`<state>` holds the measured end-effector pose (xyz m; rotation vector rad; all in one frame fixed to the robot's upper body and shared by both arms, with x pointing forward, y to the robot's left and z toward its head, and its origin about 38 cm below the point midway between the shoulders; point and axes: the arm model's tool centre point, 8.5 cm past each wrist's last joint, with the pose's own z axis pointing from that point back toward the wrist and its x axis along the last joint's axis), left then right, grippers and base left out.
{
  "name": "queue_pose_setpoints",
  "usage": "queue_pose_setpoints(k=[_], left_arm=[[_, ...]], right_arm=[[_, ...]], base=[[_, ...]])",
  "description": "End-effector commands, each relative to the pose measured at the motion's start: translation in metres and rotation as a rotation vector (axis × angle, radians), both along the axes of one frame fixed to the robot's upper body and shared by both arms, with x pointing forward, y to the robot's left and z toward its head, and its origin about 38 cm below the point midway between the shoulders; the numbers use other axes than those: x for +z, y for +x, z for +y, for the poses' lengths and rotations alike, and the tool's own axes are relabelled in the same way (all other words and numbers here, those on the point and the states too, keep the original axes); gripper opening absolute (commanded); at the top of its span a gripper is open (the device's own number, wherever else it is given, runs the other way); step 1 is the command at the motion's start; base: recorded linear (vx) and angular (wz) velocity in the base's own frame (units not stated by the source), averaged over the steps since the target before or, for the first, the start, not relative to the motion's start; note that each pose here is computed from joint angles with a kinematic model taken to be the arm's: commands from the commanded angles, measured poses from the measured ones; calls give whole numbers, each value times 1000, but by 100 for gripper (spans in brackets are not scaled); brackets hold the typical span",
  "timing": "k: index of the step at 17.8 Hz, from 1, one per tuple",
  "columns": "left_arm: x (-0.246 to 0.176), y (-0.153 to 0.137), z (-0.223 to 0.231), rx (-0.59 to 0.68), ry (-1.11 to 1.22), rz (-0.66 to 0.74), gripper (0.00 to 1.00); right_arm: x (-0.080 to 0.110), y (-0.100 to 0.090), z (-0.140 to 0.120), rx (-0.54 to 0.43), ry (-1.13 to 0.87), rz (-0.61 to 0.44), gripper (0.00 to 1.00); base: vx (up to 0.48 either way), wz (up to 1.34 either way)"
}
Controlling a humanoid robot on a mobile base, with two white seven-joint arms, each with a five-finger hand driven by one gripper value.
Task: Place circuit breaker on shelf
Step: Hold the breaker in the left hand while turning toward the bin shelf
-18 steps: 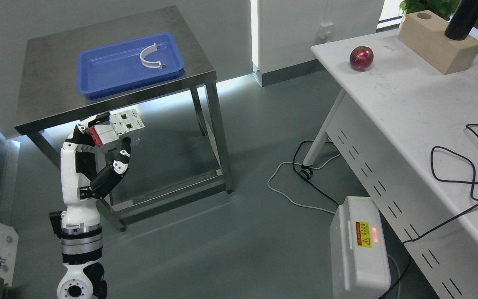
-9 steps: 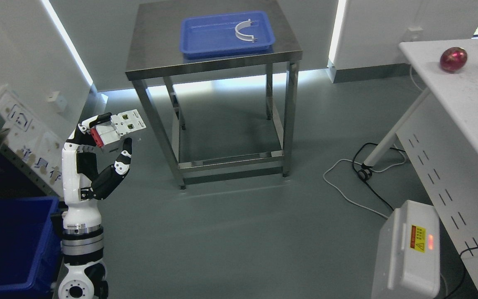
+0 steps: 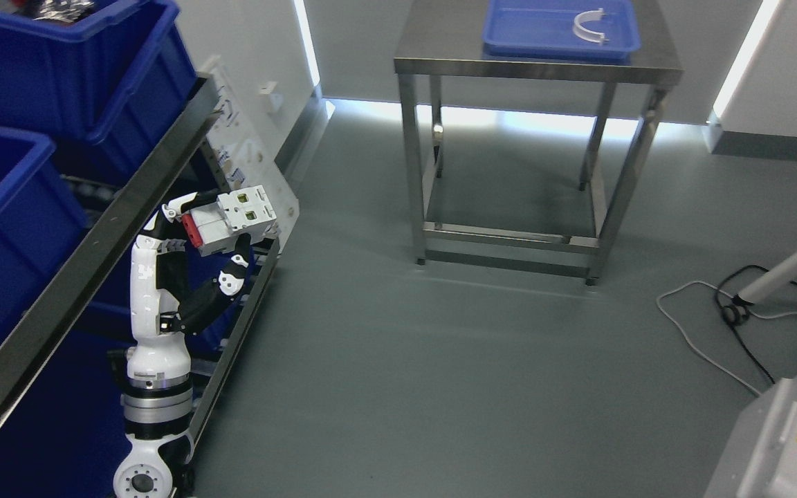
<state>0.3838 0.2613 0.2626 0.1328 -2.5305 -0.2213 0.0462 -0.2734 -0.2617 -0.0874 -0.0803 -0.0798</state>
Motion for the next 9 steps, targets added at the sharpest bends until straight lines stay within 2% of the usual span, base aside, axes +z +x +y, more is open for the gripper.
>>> queue_pose_setpoints(k=[1, 6, 9], left_arm=[[50, 24, -39, -94, 70, -42, 11], [109, 47, -26, -45, 28, -21, 11], [165, 64, -46, -69, 22, 35, 11]], right_arm=[[1, -6, -12, 2, -20, -18, 100], [1, -6, -12, 1, -20, -18, 100], [1, -6, -12, 1, -20, -18, 100]], base=[[-254, 678], [-205, 786], [-124, 877]])
